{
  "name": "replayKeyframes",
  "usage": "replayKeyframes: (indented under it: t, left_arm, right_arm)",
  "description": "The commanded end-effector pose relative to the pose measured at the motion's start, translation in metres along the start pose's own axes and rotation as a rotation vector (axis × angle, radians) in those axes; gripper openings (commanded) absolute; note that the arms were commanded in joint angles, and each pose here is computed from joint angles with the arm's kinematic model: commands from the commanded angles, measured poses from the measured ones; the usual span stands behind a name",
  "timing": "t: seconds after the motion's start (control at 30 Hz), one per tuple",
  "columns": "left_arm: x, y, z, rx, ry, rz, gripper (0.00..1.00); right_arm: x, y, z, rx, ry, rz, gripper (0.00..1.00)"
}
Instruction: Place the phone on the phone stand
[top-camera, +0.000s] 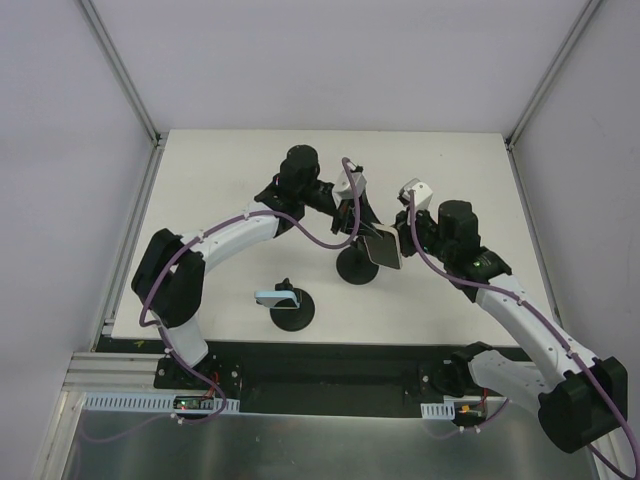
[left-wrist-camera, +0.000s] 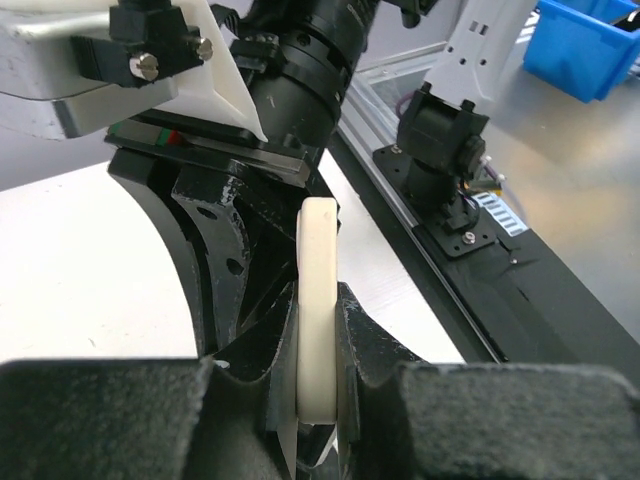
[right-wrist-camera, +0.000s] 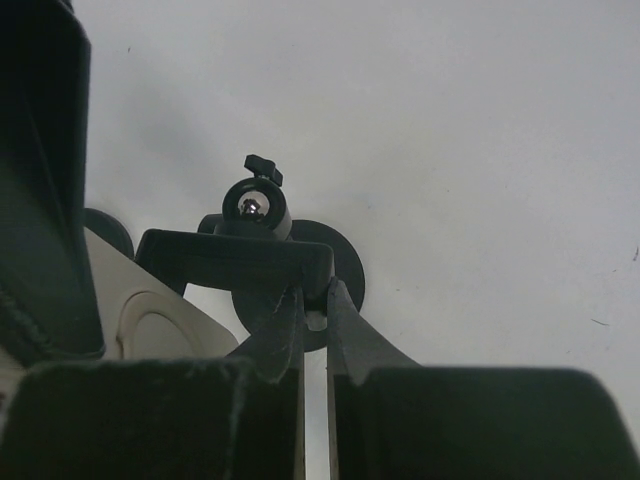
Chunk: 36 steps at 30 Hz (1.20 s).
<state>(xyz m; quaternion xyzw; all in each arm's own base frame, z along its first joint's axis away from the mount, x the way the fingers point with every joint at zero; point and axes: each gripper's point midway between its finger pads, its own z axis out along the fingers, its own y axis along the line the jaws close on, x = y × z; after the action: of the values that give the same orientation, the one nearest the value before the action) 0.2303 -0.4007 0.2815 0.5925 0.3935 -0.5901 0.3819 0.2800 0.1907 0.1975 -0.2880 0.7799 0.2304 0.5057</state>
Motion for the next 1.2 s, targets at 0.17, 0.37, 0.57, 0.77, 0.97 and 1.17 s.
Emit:
replayKeyframes:
  t: [0.17, 0.37, 0.57, 0.77, 0.97, 1.17]
  left_arm:
    - [-0.024, 0.008, -0.016, 0.075, -0.006, 0.145, 0.0]
    - [-0.013, 0.02, -0.024, 0.024, 0.008, 0.043, 0.0]
    - [0.008, 0.042, -0.037, -0.274, 0.1, -0.072, 0.0]
    - [0.048, 0.062, -0.082, -0.836, 0.31, -0.166, 0.0]
    - [0.063, 0.071, -0.149, -1.458, 0.434, -0.142, 0.0]
    - [0.087, 0.081, -0.162, -1.593, 0.45, -0.26, 0.0]
  right_arm:
    - [-0.042, 0.031, -0.01, -0.187, -0.094, -0.135, 0.0]
    - [-0.044, 0.024, -0.008, -0.156, -0.097, -0.16, 0.01]
    - [-0.042, 0.003, -0.006, -0.029, -0.091, -0.117, 0.0]
    - [-0.053, -0.005, -0.011, 0.113, -0.181, -0.03, 0.0]
    - [-0.052, -0.024, -0.021, 0.505, -0.226, 0.077, 0.0]
    - [-0.044, -0.007, -0.046, 0.799, -0.345, 0.214, 0.0]
